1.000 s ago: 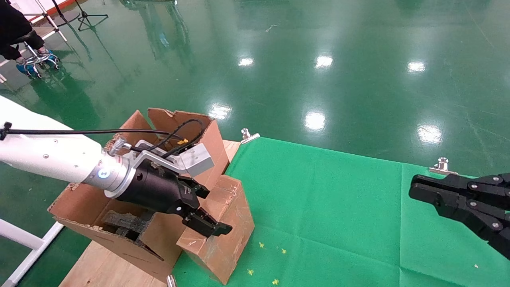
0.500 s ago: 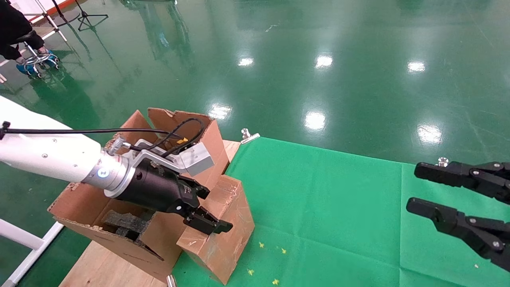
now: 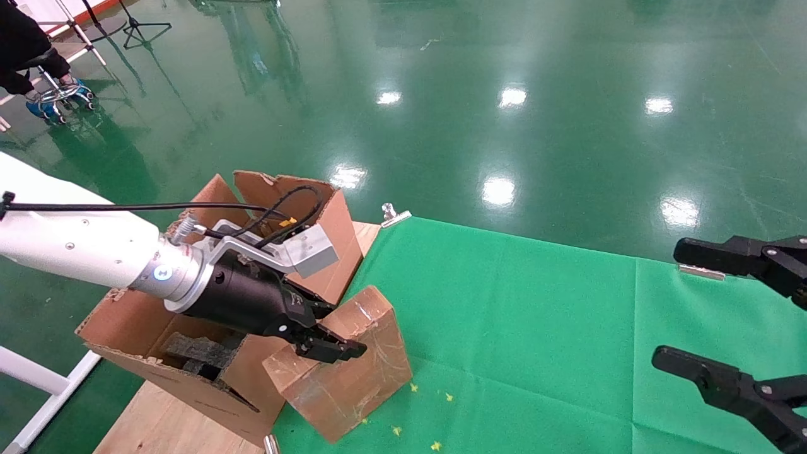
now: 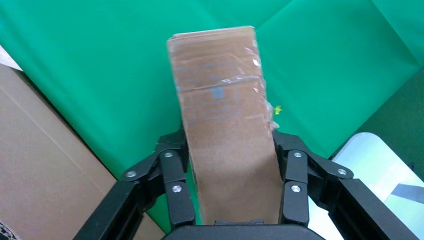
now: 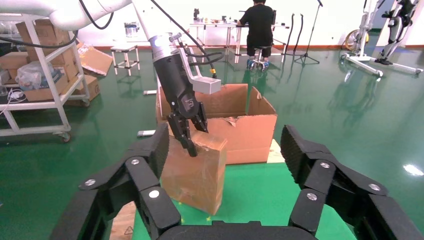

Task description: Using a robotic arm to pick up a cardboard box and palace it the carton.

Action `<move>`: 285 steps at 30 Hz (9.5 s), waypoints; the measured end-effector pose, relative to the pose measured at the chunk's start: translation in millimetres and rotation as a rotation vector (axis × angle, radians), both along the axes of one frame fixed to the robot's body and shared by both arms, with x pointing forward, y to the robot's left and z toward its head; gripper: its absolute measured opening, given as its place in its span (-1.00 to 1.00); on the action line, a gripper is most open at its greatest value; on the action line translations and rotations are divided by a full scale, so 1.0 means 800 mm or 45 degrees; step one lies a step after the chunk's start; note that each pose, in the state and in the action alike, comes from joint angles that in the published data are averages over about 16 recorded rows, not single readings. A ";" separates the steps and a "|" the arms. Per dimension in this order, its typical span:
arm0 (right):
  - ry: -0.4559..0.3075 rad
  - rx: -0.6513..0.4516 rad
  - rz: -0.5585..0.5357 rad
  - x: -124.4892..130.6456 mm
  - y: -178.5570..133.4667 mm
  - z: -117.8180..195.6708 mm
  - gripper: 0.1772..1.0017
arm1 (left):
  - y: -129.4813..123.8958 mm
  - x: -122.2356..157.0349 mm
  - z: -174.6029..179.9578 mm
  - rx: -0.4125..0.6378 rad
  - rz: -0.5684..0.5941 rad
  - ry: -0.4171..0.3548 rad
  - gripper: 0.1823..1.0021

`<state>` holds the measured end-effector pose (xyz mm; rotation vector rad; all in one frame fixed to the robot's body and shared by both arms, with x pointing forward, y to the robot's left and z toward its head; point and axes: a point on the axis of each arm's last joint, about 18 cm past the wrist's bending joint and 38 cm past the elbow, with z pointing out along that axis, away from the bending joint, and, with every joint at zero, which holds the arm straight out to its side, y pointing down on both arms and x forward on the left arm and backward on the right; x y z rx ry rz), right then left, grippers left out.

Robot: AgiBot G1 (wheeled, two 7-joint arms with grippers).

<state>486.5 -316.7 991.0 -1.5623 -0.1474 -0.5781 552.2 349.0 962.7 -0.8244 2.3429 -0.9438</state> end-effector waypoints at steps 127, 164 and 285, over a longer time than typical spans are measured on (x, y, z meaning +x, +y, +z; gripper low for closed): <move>0.001 0.001 -0.001 0.000 0.000 0.000 1.00 | 0.207 0.082 0.089 -0.140 0.435 -0.558 0.96; 0.001 0.001 -0.001 0.000 0.000 0.000 1.00 | 0.032 0.022 0.060 -0.384 -0.372 -0.671 1.00; 0.001 0.002 -0.002 0.000 0.000 0.000 1.00 | -0.061 -0.095 0.037 -0.594 -0.992 -0.729 1.00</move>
